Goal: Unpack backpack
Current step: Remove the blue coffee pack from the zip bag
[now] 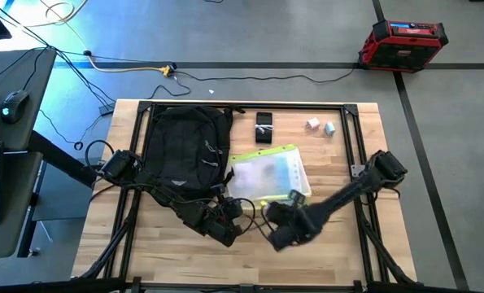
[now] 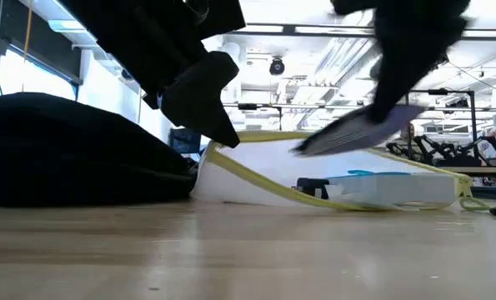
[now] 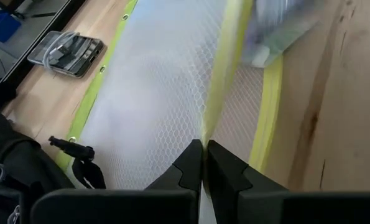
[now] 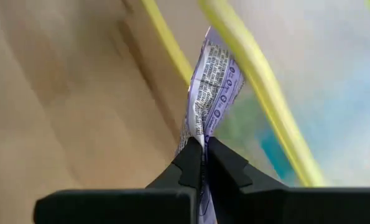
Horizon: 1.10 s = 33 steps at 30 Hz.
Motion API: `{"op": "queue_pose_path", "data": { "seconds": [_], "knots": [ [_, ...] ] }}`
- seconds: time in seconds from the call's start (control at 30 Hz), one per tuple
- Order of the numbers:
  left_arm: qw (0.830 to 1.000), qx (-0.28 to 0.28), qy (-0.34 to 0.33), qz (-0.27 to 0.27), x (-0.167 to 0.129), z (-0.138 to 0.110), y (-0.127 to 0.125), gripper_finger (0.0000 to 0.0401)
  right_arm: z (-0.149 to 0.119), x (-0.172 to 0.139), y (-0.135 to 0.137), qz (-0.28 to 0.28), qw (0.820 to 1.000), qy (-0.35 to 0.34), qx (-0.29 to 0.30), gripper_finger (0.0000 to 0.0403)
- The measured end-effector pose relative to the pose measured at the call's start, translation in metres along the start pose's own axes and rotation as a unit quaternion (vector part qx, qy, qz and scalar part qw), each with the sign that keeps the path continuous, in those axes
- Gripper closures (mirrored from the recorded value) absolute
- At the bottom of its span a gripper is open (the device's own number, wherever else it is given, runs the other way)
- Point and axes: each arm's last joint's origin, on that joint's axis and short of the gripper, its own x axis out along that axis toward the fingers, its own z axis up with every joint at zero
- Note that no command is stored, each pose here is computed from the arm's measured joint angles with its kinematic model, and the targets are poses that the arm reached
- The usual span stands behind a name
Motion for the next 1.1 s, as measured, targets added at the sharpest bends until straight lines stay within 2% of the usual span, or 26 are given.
{"op": "queue_pose_path", "data": {
  "seconds": [0.07, 0.13, 0.17, 0.3, 0.4, 0.47, 0.53, 0.63, 0.77, 0.87, 0.9, 0.97, 1.03, 1.1],
  "knots": [
    [1.0, 0.0, 0.0, 0.0, 0.0, 0.0, 0.0, 0.0401, -0.012, -0.016, -0.008, -0.073, 0.997, -0.007, 0.025, 0.0403],
    [1.0, 0.0, 0.0, -0.001, 0.0, 0.0, 0.0, 0.0401, -0.025, -0.027, -0.021, -0.158, 0.986, -0.019, 0.049, 0.0403],
    [1.0, -0.001, 0.0, -0.001, 0.0, 0.0, 0.0, 0.0401, -0.029, -0.028, -0.026, -0.183, 0.98, -0.029, 0.072, 0.0403],
    [1.0, -0.002, 0.001, -0.004, 0.0, 0.0, 0.0, 0.0401, -0.027, -0.009, -0.058, -0.19, 0.976, -0.046, 0.096, 0.0402],
    [1.0, -0.007, -0.002, -0.007, 0.0, 0.002, -0.001, 0.0401, -0.029, 0.013, -0.094, -0.239, 0.964, 0.001, 0.117, 0.0402],
    [1.0, -0.003, 0.002, -0.005, 0.001, 0.001, 0.0, 0.0401, -0.03, 0.021, -0.104, -0.197, 0.971, 0.038, 0.128, 0.0402],
    [1.0, 0.002, 0.005, -0.008, 0.0, -0.001, 0.0, 0.0401, -0.031, 0.022, -0.103, -0.117, 0.984, 0.057, 0.121, 0.0402],
    [1.0, 0.002, 0.007, -0.008, 0.001, -0.001, 0.0, 0.0401, -0.03, 0.019, -0.089, -0.002, 0.994, 0.036, 0.103, 0.0402],
    [1.0, -0.004, 0.009, -0.009, 0.002, 0.0, 0.001, 0.0401, -0.029, -0.001, -0.073, 0.105, 0.993, 0.028, 0.047, 0.0402],
    [1.0, -0.005, 0.008, -0.01, 0.002, 0.0, 0.001, 0.0401, -0.032, -0.021, -0.061, 0.165, 0.986, 0.006, -0.032, 0.0402],
    [1.0, -0.005, 0.008, -0.01, 0.002, 0.0, 0.001, 0.0401, -0.032, -0.028, -0.058, 0.173, 0.984, -0.01, -0.049, 0.0402],
    [1.0, -0.005, 0.008, -0.01, 0.002, 0.0, 0.001, 0.0401, -0.033, -0.041, -0.06, 0.146, 0.987, -0.058, -0.042, 0.0402],
    [1.0, -0.001, 0.008, -0.011, 0.002, 0.0, 0.001, 0.0401, -0.03, -0.048, -0.073, 0.071, 0.99, -0.121, 0.027, 0.0402],
    [1.0, 0.01, 0.01, -0.019, 0.002, 0.0, 0.0, 0.0401, -0.028, -0.046, -0.091, -0.016, 0.978, -0.174, 0.113, 0.0402]
  ]
}}
